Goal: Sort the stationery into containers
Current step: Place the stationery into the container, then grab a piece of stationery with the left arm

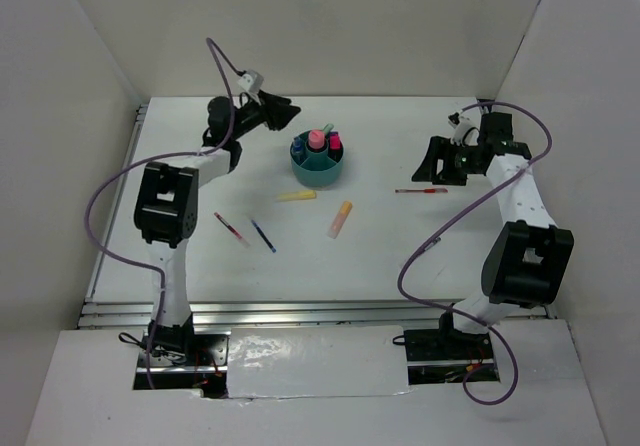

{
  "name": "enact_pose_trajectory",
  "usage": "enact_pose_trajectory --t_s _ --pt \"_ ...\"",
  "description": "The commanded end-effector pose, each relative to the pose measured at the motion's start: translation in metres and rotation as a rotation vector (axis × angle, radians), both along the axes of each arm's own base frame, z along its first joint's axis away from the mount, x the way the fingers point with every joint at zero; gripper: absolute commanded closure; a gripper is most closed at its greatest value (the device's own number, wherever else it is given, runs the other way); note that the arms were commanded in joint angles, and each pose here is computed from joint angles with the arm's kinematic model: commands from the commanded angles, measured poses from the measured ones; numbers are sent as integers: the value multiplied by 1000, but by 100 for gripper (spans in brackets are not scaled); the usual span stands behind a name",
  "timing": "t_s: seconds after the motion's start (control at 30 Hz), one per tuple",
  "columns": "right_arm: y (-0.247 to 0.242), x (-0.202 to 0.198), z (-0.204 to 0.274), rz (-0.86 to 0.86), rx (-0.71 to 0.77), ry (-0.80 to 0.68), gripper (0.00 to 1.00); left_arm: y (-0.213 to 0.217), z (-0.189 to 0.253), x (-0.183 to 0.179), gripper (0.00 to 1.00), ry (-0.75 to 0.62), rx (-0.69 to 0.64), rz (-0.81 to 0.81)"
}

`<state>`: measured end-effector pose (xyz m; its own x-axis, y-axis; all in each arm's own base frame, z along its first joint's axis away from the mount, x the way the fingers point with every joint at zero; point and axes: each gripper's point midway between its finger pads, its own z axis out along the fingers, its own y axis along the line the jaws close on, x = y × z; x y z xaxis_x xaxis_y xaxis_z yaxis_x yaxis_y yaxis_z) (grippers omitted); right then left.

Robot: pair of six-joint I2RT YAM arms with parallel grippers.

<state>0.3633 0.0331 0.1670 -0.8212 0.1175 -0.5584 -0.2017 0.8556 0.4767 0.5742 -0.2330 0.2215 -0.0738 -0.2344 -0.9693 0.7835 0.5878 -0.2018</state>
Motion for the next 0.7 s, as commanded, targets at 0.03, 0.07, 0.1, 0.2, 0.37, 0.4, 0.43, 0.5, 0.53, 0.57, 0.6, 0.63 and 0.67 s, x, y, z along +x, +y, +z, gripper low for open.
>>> enact_pose_trajectory --t_s 0.03,0.07,0.1,0.2,0.37,0.4,0.43,0.5,0.53,0.57,0.6,0.63,0.67 --pt "8 -8 18 28 -10 -56 23 68 131 -23 42 -242 -95 123" --pt "11 -9 19 38 -4 -60 24 88 139 -32 42 -233 -94 150" --pt "12 -10 18 41 -1 -57 24 93 125 -35 42 -158 -61 137" --pt "18 -15 20 60 6 -66 24 95 85 -64 44 -11 124 61" --pt "26 -23 18 74 19 -63 23 109 4 -126 48 129 390 -82" --pt "28 -26 16 80 25 -58 23 108 -9 -138 48 170 402 -102" --pt "29 -27 15 77 29 -55 24 105 -35 -155 48 242 422 -113" --pt "33 -31 12 82 29 -56 23 97 -41 -171 48 255 463 -97" --pt "33 -31 13 81 26 -61 23 88 -60 -181 47 303 504 -75" --pt "34 -32 13 81 19 -66 23 83 -56 -188 46 321 500 -49" --pt "33 -33 11 79 14 -65 23 76 -59 -193 45 331 513 -43" --pt "34 -34 13 82 12 -70 23 59 -61 -205 42 338 542 -54" --pt "34 -34 12 82 10 -69 23 49 -60 -211 39 341 555 -61"
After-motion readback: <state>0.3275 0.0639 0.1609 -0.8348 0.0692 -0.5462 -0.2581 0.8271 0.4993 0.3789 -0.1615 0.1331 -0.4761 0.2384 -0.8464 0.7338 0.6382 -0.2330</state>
